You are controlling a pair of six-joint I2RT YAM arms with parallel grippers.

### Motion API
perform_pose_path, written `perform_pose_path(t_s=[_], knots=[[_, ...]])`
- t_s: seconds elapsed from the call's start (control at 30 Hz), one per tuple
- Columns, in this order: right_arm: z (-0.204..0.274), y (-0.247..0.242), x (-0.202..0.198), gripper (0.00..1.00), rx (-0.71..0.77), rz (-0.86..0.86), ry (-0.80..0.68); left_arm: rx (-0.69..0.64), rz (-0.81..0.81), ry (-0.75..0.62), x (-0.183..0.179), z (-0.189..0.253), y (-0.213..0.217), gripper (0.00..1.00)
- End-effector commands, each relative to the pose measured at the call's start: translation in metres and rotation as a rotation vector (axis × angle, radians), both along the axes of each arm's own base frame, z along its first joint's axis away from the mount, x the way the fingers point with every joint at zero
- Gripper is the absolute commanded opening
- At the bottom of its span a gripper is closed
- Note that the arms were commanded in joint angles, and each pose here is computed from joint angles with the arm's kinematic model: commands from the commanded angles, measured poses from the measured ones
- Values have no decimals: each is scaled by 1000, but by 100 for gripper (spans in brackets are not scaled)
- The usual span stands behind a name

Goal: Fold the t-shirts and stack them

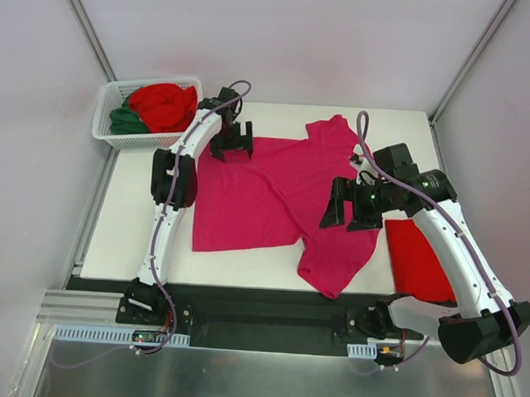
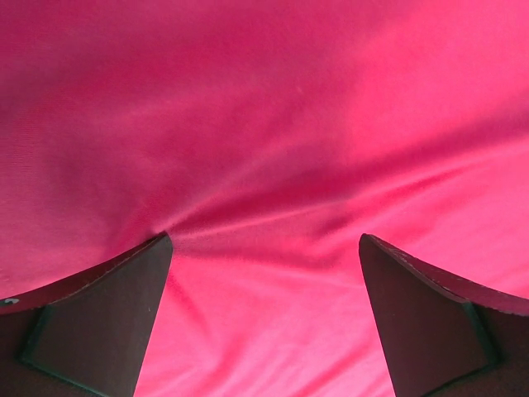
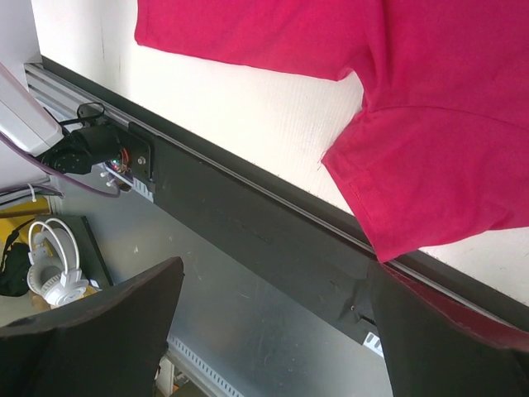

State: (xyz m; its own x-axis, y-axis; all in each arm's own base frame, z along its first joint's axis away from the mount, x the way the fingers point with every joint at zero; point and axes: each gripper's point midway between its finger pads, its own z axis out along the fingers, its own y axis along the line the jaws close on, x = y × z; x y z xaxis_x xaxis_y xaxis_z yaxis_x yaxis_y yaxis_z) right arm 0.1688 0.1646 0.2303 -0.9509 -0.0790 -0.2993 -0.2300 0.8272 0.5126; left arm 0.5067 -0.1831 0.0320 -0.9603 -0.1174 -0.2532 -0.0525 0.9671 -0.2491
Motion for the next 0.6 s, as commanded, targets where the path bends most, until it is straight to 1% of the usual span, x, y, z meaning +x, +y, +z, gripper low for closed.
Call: perform_pose_path(t_s=[0.0,0.07,0.1,0.23,0.27,0.33,0.4,0.43,0.47,0.53,0.57], knots=[[2,-8,-9,96,-9,5,5,163,50,57,-3,-29,49,99],[0,-6,-10,96,-5,13,19,160,62,47,0,-24,56,99],[-2,-6,-10,96,-6,16,22,184,67,32,3,-21,60,99],[-11,-4,-12,96,1,27,41,44,34,-21,10,4,31,99],[-13,-4,-12,96,2,30,42,-44,-6,-34,7,20,11,99],[-22,-4,-12,96,2,30,52,-99,-21,-21,-2,26,-5,99],[-30,0,-12,96,19,39,62,-196,-57,-6,-17,46,-29,99],[-32,1,-12,96,28,38,68,-231,-60,-25,-20,63,-37,99],[-33,4,-10,96,40,41,61,-288,-97,4,-35,67,-56,99],[-41,6,-12,96,55,46,83,-343,-128,-21,-46,95,-71,99],[-43,8,-9,96,62,49,70,-368,-153,-15,-55,101,-84,99]])
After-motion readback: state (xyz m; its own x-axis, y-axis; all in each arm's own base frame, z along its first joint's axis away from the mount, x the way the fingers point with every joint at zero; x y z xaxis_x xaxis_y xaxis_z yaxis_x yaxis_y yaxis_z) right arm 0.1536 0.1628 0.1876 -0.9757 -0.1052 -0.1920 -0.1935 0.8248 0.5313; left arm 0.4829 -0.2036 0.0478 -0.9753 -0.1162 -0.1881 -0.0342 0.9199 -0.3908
